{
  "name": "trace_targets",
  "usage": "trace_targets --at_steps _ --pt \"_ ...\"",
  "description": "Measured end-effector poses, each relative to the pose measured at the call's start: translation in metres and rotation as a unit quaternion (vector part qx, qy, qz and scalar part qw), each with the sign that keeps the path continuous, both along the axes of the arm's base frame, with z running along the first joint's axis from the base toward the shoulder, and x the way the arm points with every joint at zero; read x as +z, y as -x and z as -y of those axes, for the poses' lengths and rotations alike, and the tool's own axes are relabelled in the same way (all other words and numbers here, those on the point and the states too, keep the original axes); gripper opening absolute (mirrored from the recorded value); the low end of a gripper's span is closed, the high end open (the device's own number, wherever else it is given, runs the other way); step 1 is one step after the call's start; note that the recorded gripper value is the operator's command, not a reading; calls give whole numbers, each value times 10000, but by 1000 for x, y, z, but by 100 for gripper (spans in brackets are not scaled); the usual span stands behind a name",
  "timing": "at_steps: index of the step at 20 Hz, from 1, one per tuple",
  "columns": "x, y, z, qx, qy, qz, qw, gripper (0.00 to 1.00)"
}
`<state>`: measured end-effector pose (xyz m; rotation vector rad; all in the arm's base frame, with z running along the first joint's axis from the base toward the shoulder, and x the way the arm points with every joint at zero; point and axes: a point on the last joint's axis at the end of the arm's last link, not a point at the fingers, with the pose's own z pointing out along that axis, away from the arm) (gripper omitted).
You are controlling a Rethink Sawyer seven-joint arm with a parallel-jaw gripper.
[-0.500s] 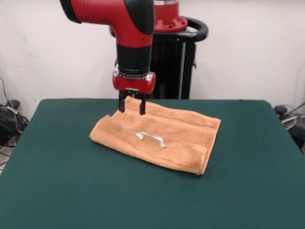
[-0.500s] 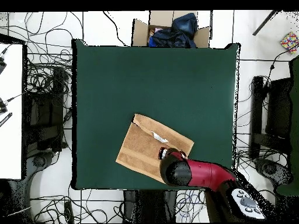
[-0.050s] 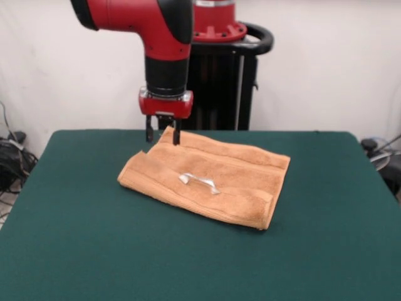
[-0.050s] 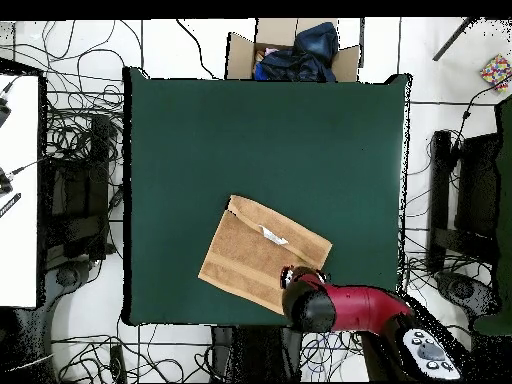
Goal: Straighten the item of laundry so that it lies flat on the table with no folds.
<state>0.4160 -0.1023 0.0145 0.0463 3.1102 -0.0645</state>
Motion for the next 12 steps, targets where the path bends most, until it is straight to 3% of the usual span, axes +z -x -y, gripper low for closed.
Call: trace_targets --at_steps 6,12 --pt "-13 24 4 187 10 -183 9997 100" --pt "-39 49 -20 465 -66 -256 9986 100"
